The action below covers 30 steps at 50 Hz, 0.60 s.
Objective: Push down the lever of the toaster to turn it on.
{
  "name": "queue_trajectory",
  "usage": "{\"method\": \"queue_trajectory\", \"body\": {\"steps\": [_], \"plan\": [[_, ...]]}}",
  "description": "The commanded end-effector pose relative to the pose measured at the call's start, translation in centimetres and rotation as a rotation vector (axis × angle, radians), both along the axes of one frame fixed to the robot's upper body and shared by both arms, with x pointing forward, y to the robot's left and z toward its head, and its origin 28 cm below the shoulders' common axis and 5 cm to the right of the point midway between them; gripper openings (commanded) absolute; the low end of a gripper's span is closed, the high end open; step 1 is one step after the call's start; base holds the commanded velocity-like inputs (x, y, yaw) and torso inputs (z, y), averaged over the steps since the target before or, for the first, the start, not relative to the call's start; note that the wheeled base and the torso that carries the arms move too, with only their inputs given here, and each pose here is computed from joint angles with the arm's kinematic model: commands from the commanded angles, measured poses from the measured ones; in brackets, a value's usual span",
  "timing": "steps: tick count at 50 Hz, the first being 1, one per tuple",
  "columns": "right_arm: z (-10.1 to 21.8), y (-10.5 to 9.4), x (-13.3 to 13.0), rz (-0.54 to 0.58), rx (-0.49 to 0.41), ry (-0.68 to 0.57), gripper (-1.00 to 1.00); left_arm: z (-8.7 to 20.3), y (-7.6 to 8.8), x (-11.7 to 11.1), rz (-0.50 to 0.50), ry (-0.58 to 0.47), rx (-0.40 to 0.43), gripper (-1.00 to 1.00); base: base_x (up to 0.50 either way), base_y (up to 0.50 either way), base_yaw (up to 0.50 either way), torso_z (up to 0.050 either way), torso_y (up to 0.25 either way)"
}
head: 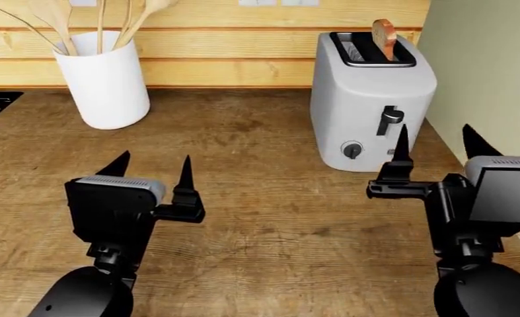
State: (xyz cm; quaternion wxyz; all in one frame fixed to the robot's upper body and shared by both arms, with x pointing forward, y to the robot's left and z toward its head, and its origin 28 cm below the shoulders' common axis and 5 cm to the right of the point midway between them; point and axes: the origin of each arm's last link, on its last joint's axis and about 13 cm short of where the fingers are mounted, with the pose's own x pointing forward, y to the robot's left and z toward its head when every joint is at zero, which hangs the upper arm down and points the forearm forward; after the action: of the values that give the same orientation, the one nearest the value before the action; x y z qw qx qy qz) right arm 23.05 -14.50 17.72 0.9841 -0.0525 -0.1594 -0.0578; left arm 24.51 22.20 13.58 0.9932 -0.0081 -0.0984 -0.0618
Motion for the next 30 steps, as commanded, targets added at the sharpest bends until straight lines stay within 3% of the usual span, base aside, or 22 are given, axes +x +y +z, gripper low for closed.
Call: {"method": "queue_trajectory", "body": {"steps": [1,30], "plan": [[1.8,-0.3,0.4,0.018,-0.037,0.001,-1.0,-0.1,0.0,0.0,-0.002,-0.001,-0.002,1.0,0.0,0.0,0.0,0.0,0.0],[2.8,-0.3,3.8,0.071,-0.086,0.083,-1.0,0.0,-0.1,-0.3,-0.004,-0.003,-0.005,1.0,0.0,0.0,0.0,0.0,0.0]]}}
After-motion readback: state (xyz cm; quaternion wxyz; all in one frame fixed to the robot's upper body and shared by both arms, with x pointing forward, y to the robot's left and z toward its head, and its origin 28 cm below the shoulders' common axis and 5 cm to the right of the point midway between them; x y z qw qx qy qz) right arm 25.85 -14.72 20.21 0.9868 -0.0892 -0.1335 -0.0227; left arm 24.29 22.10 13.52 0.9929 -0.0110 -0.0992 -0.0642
